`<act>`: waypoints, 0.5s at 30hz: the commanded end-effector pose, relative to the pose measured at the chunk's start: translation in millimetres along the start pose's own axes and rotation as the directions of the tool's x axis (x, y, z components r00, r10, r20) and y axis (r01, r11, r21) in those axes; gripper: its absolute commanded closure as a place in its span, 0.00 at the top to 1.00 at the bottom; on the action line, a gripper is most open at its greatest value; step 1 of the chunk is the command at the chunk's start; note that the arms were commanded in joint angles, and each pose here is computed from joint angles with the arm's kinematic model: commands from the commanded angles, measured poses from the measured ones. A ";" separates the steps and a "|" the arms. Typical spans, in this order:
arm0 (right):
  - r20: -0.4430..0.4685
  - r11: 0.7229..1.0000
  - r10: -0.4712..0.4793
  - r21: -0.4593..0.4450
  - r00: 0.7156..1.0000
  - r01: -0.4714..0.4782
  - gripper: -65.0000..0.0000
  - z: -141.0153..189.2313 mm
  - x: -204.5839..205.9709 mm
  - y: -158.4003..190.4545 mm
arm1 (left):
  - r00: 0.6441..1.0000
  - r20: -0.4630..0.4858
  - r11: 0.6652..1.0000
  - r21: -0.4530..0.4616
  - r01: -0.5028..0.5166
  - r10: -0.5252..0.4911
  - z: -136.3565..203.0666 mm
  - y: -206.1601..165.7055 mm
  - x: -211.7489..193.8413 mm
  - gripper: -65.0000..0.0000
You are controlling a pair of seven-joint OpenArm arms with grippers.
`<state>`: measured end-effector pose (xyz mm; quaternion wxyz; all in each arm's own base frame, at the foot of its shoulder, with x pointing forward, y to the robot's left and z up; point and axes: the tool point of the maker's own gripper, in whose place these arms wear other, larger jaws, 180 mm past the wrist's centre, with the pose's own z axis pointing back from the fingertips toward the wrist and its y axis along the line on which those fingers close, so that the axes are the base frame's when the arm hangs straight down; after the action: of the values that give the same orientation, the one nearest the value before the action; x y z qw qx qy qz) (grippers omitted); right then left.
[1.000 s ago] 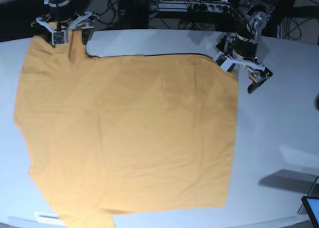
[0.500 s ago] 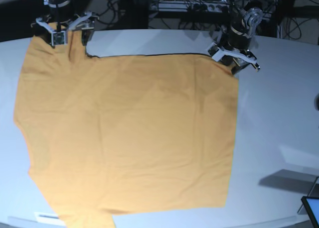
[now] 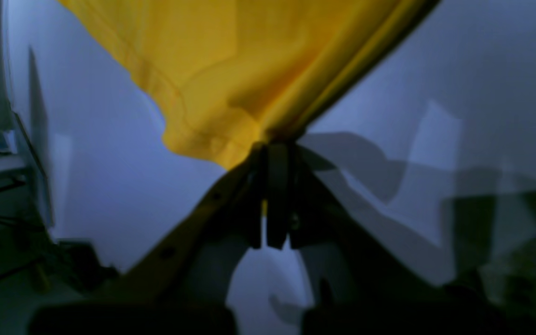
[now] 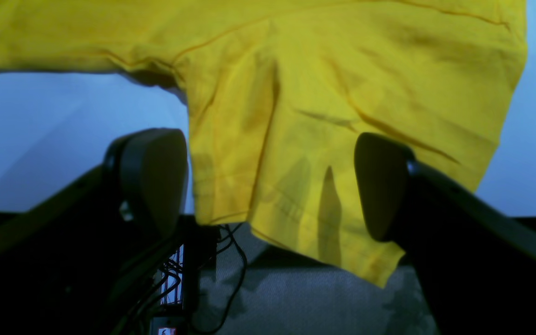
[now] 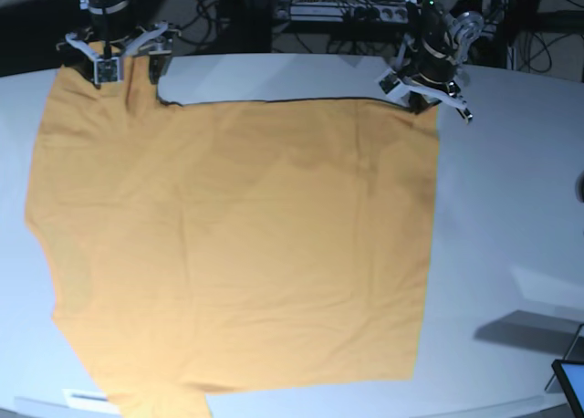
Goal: Fold the T-shirt properly
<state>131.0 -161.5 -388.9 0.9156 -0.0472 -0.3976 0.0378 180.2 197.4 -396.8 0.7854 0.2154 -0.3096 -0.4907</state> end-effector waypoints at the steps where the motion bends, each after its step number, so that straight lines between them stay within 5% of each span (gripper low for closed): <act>1: 0.030 1.000 0.009 -0.007 0.999 -0.009 0.80 3.3 7.4 -3.2 | 1.000 0.009 0.999 0.045 0.002 -0.003 3.2 14.2 1.6 0.00; 15: 0.020 1.000 0.013 -0.007 1.000 -0.013 0.81 3.8 5.0 -3.9 | 1.000 0.004 0.997 0.070 -0.009 0.009 7.5 23.4 -0.4 0.00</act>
<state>130.8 -163.1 -389.1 0.9160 -0.0489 -0.3961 0.0400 185.0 207.7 -384.7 0.7873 0.2327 -0.3170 -0.4749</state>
